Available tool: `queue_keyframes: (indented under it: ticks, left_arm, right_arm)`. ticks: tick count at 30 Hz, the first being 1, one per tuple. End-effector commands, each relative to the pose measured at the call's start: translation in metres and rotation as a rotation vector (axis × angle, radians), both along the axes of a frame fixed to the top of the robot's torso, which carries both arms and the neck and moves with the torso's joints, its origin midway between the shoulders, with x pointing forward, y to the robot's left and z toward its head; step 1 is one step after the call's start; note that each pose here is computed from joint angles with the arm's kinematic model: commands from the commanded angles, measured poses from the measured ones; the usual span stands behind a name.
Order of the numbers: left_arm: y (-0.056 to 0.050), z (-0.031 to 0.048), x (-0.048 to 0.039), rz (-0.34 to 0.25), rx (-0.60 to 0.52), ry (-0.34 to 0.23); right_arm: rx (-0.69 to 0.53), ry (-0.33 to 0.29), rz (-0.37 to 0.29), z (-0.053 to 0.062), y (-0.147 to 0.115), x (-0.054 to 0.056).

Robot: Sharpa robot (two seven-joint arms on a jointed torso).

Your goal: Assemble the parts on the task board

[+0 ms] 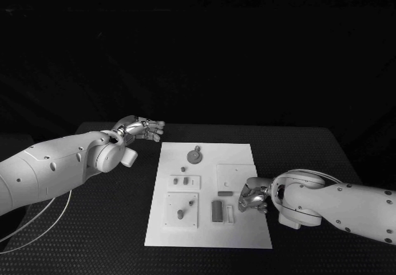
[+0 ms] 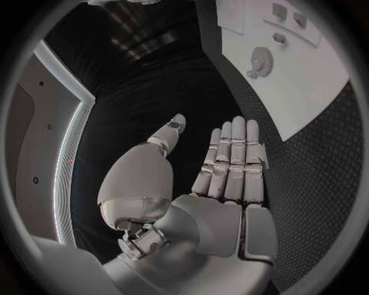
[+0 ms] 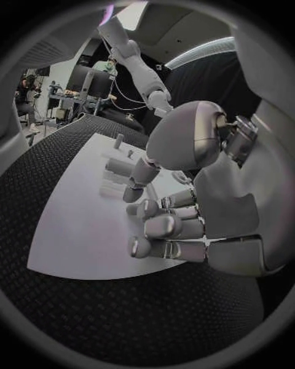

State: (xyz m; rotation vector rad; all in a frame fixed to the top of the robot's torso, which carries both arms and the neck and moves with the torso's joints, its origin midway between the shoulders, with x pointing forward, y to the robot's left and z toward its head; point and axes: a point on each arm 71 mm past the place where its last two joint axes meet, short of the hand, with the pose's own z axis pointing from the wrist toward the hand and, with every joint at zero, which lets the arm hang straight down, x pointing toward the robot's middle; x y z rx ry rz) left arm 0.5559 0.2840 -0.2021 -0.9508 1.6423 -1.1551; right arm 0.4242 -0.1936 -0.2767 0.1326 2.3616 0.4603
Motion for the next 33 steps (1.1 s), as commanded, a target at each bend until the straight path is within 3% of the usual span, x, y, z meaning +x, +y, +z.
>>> queue_keyframes:
  ticks: [1, 5, 9, 11, 18, 25, 33]
  left_arm:
    - [-0.002, 0.0015, 0.0001, -0.015, -0.011, -0.003]
    - [-0.002, 0.0015, 0.0002, -0.014, -0.010, -0.004]
    - [-0.003, 0.0015, 0.0002, -0.018, -0.012, -0.004]
    - [-0.003, 0.0015, 0.0001, -0.017, -0.011, -0.004]
    - [-0.003, 0.0015, 0.0002, -0.018, -0.012, -0.004]
    - [-0.002, 0.0015, 0.0002, -0.016, -0.011, -0.005]
    - [-0.003, 0.0014, 0.0002, -0.018, -0.012, -0.004]
  right_arm:
    - [0.014, -0.183, 0.090, 0.010, 0.002, 0.005]
    - [0.037, -0.328, 0.176, 0.019, 0.007, 0.008]
    - [0.059, -0.431, 0.227, 0.024, 0.011, 0.012]
    - [0.059, -0.496, 0.287, 0.027, 0.015, 0.013]
    - [0.062, -0.615, 0.394, 0.030, 0.029, 0.019]
    - [0.044, -0.657, 0.455, 0.021, 0.039, 0.018]
    - [0.018, -0.648, 0.504, 0.009, 0.047, 0.016]
